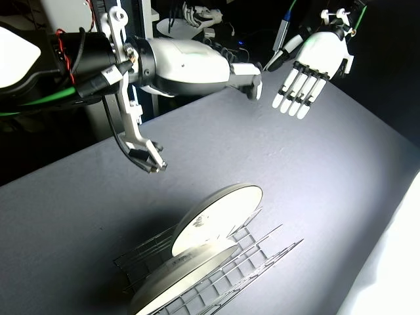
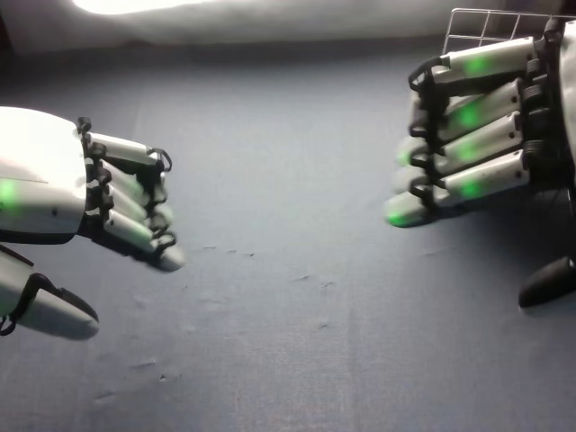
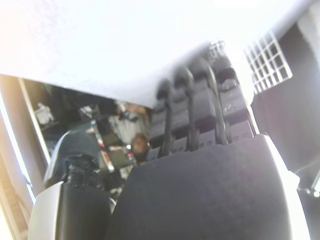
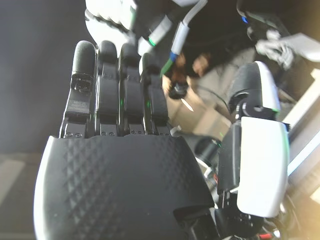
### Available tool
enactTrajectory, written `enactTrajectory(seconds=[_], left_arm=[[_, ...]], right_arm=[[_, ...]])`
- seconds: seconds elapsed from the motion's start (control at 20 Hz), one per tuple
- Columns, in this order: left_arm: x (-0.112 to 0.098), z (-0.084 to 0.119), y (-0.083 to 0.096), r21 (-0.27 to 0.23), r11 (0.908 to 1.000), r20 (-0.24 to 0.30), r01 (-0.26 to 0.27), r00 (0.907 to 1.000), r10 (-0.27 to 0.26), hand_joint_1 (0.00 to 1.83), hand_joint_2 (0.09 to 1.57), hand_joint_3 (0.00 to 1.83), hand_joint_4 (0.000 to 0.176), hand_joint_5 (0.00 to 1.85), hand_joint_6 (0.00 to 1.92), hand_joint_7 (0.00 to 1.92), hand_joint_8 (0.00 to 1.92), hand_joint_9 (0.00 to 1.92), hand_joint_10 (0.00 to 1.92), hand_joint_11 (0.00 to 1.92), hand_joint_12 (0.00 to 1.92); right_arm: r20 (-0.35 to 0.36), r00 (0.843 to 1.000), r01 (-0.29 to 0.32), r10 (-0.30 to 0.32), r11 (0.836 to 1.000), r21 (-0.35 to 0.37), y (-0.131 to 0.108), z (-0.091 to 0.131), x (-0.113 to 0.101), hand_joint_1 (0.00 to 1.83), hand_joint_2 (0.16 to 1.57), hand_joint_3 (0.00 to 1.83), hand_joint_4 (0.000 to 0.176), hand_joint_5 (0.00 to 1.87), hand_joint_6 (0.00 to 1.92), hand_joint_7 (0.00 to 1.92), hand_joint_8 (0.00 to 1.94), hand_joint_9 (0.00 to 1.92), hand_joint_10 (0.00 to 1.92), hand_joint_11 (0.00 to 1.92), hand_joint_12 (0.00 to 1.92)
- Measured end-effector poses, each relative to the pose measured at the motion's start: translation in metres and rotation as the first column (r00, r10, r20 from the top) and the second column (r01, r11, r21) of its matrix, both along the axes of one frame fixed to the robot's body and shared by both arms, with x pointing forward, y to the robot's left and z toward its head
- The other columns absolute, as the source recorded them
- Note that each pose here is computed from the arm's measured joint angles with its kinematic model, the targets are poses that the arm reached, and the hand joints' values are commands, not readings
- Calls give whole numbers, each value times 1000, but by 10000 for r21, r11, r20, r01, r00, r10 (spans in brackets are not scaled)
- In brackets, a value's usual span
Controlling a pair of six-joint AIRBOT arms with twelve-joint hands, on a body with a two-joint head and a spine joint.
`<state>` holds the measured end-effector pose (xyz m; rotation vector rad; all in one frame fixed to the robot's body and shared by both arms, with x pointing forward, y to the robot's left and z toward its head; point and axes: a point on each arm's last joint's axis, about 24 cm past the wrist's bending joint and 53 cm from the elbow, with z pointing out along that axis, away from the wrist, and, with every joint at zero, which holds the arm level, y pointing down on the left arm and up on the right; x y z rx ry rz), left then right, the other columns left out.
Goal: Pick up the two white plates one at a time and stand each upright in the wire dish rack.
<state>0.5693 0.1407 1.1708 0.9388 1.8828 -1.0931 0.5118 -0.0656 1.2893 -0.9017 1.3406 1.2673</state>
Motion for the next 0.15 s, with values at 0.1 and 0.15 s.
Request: enactTrajectory(seconds=[0.1, 0.15], left_arm=[[-1, 0, -2, 4, 10000, -8, 36, 10000, -36, 183, 1354, 4, 0, 611, 1765, 655, 1857, 616, 1870, 503, 1903], [-3, 0, -4, -33, 10000, -18, 84, 10000, -84, 144, 1368, 7, 0, 583, 1797, 636, 1899, 590, 1911, 478, 1917]], right_arm=[[141, 9998, -125, 127, 9999, -113, 0, -2, -3, 403, 1184, 10, 0, 868, 1637, 942, 1767, 808, 1832, 554, 1889], [189, 9994, -281, 283, 9996, -76, 1, -1, -7, 347, 1225, 18, 0, 969, 1864, 1063, 1906, 926, 1903, 667, 1915]])
